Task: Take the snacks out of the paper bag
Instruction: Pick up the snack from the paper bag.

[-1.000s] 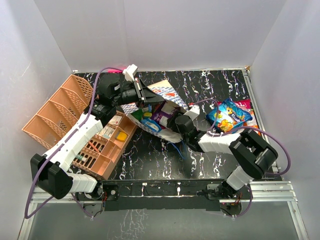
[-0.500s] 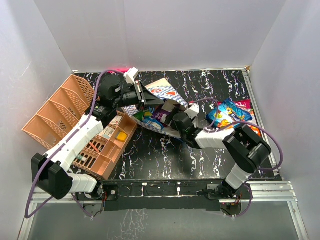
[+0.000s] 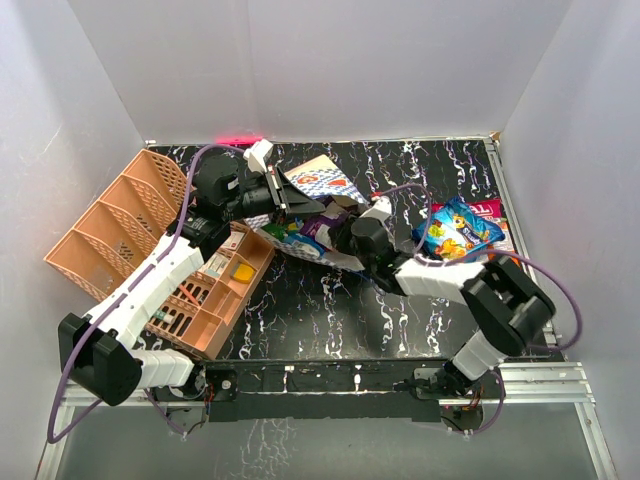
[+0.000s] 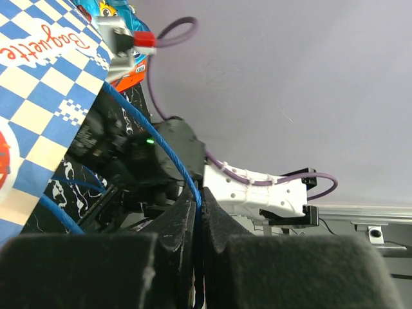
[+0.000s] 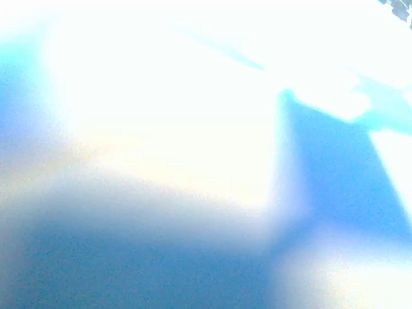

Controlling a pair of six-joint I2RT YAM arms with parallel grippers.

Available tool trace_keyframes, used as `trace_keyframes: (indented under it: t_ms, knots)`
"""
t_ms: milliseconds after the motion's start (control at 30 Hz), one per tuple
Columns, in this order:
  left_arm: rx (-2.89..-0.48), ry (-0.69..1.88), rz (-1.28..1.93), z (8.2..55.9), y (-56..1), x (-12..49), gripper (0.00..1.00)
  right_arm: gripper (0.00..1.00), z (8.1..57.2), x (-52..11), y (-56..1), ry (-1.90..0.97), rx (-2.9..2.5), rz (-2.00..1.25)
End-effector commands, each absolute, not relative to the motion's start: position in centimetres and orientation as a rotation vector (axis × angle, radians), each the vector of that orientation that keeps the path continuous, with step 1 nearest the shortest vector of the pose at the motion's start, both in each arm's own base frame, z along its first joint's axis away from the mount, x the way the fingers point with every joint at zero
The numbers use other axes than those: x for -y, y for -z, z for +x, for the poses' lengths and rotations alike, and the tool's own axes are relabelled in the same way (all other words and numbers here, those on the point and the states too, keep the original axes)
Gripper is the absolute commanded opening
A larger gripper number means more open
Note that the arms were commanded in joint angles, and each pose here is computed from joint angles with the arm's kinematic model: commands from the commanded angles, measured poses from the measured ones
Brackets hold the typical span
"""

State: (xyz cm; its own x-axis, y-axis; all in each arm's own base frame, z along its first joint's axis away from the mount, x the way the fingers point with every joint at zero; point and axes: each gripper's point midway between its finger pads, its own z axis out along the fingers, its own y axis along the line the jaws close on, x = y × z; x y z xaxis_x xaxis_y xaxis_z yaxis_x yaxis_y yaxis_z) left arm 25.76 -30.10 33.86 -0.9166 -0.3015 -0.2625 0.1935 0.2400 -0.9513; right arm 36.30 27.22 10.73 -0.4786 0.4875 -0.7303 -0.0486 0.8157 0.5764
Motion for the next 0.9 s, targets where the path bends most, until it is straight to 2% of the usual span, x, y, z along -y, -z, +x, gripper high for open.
trace_keyframes:
  t_ms: [0, 267, 667, 867]
  knots:
    - [-2.080, 1.732, -0.049, 24.9, -35.2, 29.8, 0.00, 0.08, 34.4, -28.7, -18.7, -0.856, -1.829, 0.153]
    - [-2.075, 1.734, -0.046, 25.3, -35.3, 30.1, 0.00, 0.08, 29.4, -26.5, -23.8, -0.930, -1.762, 0.006]
    - [-2.075, 1.685, -0.043, 25.9, -35.0, 29.9, 0.00, 0.07, 22.1, -15.4, -29.1, -0.564, -1.659, -0.200]
    - [-2.068, 1.674, -0.038, 26.1, -35.1, 29.9, 0.00, 0.07, 21.6, -8.3, -34.0, -0.334, -1.520, -0.004]
